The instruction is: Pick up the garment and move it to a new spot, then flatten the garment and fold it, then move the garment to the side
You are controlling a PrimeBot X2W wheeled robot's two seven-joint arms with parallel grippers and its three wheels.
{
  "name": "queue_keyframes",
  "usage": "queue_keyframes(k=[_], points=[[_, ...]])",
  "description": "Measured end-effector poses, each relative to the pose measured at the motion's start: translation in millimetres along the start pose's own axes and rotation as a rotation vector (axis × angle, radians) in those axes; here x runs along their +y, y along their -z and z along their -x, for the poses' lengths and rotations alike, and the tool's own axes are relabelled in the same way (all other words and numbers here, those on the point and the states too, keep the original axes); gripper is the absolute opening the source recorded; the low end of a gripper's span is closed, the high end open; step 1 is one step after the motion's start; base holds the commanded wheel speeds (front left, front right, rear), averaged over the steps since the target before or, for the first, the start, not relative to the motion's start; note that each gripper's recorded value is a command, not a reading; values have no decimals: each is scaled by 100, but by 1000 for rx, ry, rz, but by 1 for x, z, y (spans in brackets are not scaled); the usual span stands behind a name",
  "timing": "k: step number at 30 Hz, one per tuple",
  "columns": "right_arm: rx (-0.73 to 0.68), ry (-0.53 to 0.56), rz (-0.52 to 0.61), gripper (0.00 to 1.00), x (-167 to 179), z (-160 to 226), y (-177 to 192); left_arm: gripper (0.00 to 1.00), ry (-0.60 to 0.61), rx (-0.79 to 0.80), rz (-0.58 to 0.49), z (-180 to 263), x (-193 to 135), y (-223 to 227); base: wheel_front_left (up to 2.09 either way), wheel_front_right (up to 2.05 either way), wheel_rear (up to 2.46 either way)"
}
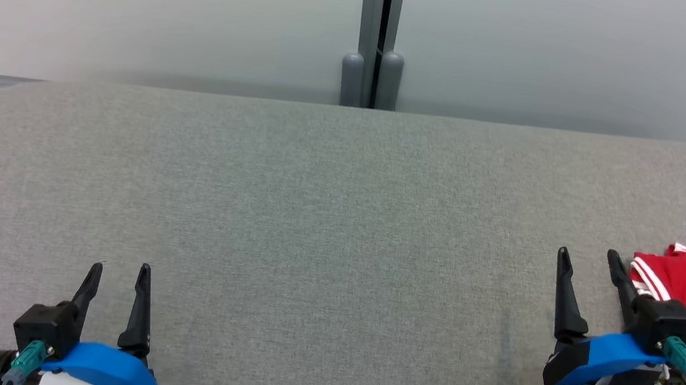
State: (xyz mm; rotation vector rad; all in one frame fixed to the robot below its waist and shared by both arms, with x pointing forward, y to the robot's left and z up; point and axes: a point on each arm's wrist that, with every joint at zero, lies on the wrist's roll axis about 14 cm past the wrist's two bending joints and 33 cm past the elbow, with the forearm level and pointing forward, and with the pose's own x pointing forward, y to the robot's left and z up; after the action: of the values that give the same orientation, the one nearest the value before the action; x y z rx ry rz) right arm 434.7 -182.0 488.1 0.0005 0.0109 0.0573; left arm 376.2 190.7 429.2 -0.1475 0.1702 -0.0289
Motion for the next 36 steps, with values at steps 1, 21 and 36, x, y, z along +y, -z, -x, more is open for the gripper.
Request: queue_keyframes(k=[1,21,36], points=[[-4,-6,-8,100,3,1,-1,100,-10,-3,0,3,3,-1,0,0,0],[38,8,-67,0,3,43,14,0,-47,-26,19,32,6,-1,0,0,0],[124,75,-275,0,-3,55,38,0,-107,51,221,43,13,22,0,0,0]])
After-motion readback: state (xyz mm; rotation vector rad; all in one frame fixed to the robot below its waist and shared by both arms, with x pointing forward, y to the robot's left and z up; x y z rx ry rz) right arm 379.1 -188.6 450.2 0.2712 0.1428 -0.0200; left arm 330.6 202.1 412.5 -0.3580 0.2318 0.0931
